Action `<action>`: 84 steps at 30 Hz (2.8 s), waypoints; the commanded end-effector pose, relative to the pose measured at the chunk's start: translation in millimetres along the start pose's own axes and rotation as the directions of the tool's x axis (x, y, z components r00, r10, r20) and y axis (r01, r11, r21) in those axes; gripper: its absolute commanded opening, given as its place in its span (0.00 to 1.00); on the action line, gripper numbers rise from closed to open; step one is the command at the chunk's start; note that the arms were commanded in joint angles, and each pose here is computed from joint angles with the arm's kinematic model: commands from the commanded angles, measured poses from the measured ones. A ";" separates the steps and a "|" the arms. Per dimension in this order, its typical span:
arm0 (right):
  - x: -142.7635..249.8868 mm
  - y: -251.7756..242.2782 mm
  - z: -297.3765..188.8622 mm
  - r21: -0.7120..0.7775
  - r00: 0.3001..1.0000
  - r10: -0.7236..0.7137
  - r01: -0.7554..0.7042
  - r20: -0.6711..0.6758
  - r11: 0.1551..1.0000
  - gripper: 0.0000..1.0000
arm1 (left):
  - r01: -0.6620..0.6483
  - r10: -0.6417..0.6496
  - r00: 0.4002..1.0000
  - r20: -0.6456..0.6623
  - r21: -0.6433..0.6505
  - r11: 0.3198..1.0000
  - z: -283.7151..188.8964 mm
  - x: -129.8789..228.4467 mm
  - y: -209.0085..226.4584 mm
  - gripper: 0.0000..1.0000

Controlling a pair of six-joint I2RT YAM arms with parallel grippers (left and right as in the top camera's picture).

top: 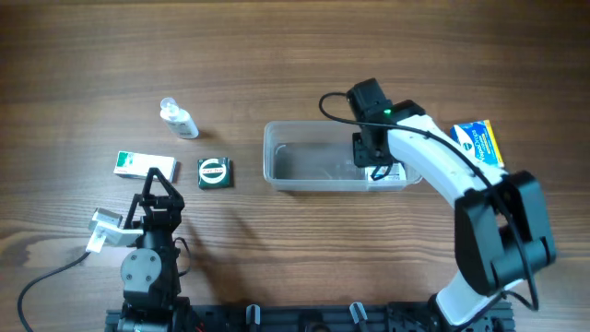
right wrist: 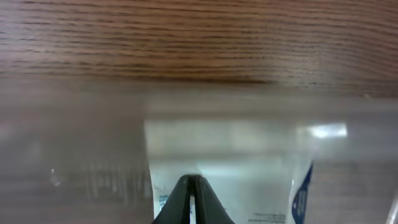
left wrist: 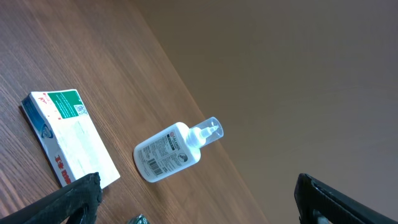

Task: Pack container
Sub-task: 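Carry the white box left and lower it into the container's right end, then move the right gripper to the blue Vicks box and grasp it, then lower the blue Vicks box into the container beside the white box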

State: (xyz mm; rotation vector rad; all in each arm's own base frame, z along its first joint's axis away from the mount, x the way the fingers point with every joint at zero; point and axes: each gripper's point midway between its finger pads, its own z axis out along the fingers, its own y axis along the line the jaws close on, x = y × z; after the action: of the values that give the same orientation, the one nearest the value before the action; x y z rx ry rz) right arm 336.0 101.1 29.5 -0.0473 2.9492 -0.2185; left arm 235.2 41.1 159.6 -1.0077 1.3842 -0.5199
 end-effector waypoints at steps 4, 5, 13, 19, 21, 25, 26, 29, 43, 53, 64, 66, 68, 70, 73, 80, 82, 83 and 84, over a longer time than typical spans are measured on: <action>-5.1 -3.1 5.2 0.028 1.000 -0.019 0.019 0.002 0.999 0.04 | 0.011 -0.011 1.000 0.020 -0.008 1.000 0.1 -3.3 2.5 1.00; -11.5 -2.6 -3.6 0.020 0.999 -0.027 0.027 0.024 0.999 0.04 | 0.011 -0.011 1.000 0.020 -0.008 1.000 0.1 -3.3 2.5 1.00; -54.3 -17.9 -119.4 -0.063 0.952 0.057 -0.040 0.299 0.997 0.06 | 0.011 -0.011 1.000 0.020 -0.008 1.000 0.1 -3.3 2.5 1.00; -60.7 -73.3 -145.8 -0.042 0.911 0.178 -0.175 0.371 0.984 0.16 | 0.011 -0.011 1.000 0.020 -0.008 1.000 0.1 -3.3 2.5 1.00; -58.8 -99.4 -137.2 -0.020 0.909 0.235 -0.243 0.345 0.970 0.18 | 0.011 -0.011 1.000 0.020 -0.008 1.000 0.1 -3.3 2.5 1.00; -54.9 -165.0 -109.2 0.029 0.868 0.395 -0.422 0.300 0.906 0.41 | 0.011 -0.011 1.000 0.020 -0.008 1.000 0.1 -3.3 2.5 1.00; -53.6 -176.6 -102.9 0.034 0.859 0.423 -0.450 0.288 0.892 0.59 | 0.011 -0.011 1.000 0.019 -0.008 1.000 0.1 -3.3 2.5 1.00; -47.9 -204.4 -86.7 0.074 0.861 0.440 -0.471 0.255 0.879 0.99 | 0.011 -0.011 1.000 0.020 -0.008 1.000 0.1 -3.3 2.5 1.00; -42.2 -221.5 12.1 0.005 0.996 0.071 -0.072 0.050 0.997 0.99 | 0.011 -0.011 1.000 0.019 -0.008 1.000 0.1 -3.3 2.5 1.00; -25.6 -212.6 63.1 -0.023 0.995 0.066 -0.068 -0.071 0.997 1.00 | 0.011 -0.011 1.000 0.020 -0.008 1.000 0.1 -3.3 2.5 1.00; -13.8 -208.6 64.7 -0.020 0.975 0.185 -0.189 -0.126 0.982 0.78 | 0.011 -0.011 1.000 0.019 -0.008 1.000 0.1 -3.3 2.5 1.00; -9.7 -207.3 64.0 -0.011 0.955 0.258 -0.263 -0.144 0.965 0.77 | 0.011 -0.011 1.000 0.019 -0.008 1.000 0.1 -3.3 2.5 1.00; -4.1 -200.7 62.7 -0.025 0.925 0.337 -0.346 -0.176 0.938 0.76 | 0.011 -0.011 1.000 0.020 -0.008 1.000 0.1 -3.3 2.5 1.00; -1.7 -187.3 60.5 -0.088 0.911 0.356 -0.379 -0.208 0.921 0.77 | 0.011 -0.011 1.000 0.020 -0.008 1.000 0.1 -3.3 2.5 1.00; 1.1 -169.9 52.3 -0.170 0.893 0.375 -0.422 -0.250 0.891 0.70 | 0.011 -0.011 1.000 0.020 -0.008 1.000 0.1 -3.3 2.5 1.00; -9.1 -176.7 -16.6 -0.195 0.904 0.409 -0.427 -0.128 0.883 0.65 | 0.011 -0.011 1.000 0.020 -0.008 1.000 0.1 -3.3 2.5 1.00; -15.8 -180.7 -46.9 -0.208 0.909 0.416 -0.414 -0.040 0.886 0.64 | 0.011 -0.011 1.000 0.019 -0.008 1.000 0.1 -3.3 2.5 1.00; -18.8 -182.7 -67.5 -0.216 0.908 0.419 -0.405 0.019 0.888 0.63 | 0.011 -0.011 1.000 0.020 -0.008 1.000 0.1 -3.3 2.5 1.00; -21.1 -183.8 -88.0 -0.224 0.904 0.420 -0.395 0.078 0.891 0.62 | 0.011 -0.011 1.000 0.019 -0.008 1.000 0.1 -3.3 2.5 1.00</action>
State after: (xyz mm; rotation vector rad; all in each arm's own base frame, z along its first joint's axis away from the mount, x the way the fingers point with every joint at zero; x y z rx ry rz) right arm 343.3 -76.2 81.8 0.5508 2.9429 0.1231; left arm 235.2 41.1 159.6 -1.0077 1.3842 -0.5199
